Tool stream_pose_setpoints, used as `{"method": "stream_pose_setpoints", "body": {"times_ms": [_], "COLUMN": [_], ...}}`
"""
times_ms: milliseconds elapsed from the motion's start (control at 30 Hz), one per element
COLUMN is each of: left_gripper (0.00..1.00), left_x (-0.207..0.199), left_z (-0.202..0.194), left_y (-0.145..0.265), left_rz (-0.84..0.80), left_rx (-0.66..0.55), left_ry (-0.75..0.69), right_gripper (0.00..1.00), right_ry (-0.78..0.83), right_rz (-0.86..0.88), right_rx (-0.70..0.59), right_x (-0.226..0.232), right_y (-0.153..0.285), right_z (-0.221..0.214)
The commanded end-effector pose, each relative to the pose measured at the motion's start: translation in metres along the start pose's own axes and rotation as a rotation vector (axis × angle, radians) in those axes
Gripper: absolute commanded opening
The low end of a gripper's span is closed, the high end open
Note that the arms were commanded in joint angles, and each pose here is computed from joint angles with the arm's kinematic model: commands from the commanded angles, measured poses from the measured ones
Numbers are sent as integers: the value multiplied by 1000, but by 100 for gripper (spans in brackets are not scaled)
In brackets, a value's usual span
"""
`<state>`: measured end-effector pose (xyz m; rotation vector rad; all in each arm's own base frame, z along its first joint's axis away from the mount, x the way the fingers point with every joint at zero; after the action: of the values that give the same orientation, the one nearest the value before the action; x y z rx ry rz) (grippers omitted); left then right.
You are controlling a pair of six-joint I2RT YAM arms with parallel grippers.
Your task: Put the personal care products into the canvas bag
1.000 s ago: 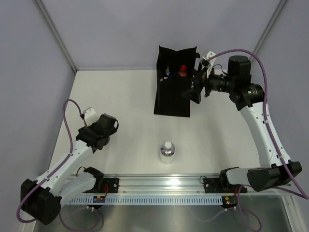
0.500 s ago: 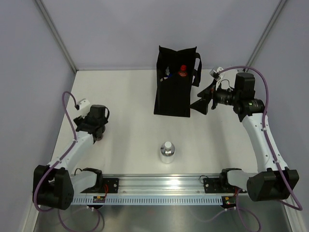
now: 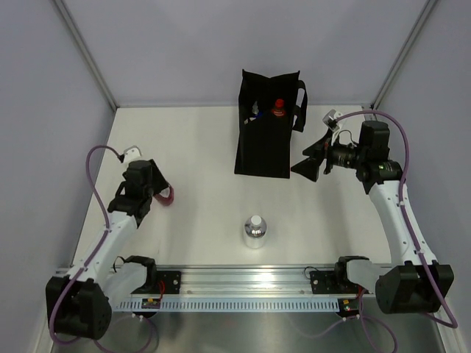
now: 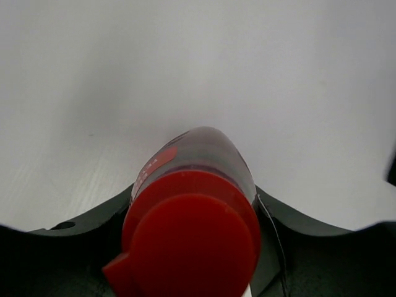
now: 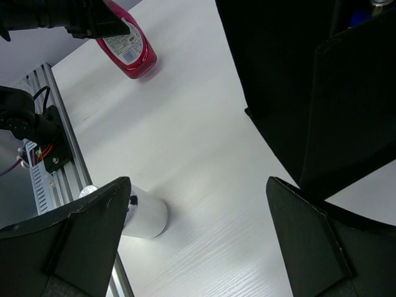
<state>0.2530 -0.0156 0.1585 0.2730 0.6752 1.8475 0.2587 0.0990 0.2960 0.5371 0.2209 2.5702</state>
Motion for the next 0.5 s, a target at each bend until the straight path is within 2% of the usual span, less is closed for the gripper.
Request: {"method": "stream_pose_setpoints", "body": {"times_ms": [0, 100, 200, 267, 300, 333, 467], "left_gripper": [3, 0, 0, 0, 0, 0, 0], "left_x": [-66, -115, -159, -182, -205, -216, -268], "left_z": [82, 114, 153, 171, 171, 196, 231], "left_y": [58, 111, 156, 173, 173, 196, 211], "left_rz": [-516, -826, -1020, -1094, -1136, -1194, -1288], "left_rx": [-271, -312, -381, -409, -385, -442, -490], "left_ry": [44, 28, 26, 29, 25, 37, 49], "right_gripper": [100, 100, 99, 100, 99, 99, 100], "right_ry": [60, 50, 48, 48, 49, 48, 45], "right_rz": [21, -13, -24, -24, -26, -31, -56], "right_rx": [-41, -53, -61, -64, -65, -66, -76], "right_x": [5, -3, -5, -4, -4, -6, -9], "right_y": [4, 11, 14, 15, 16, 17, 22], "right_z": [8, 9, 9, 10, 10, 10, 10]}}
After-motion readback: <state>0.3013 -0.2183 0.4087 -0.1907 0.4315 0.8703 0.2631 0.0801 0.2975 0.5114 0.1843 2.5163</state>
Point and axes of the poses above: each gripper's point midway between its finger pads, its own y axis back along the fingers, its own x axis along the line the jaws close on, z = x × y, the point moved 6 cm from there along y, back along the fingers, and after that the axes turned 4 degrees about -y, right-handed, at the moved point
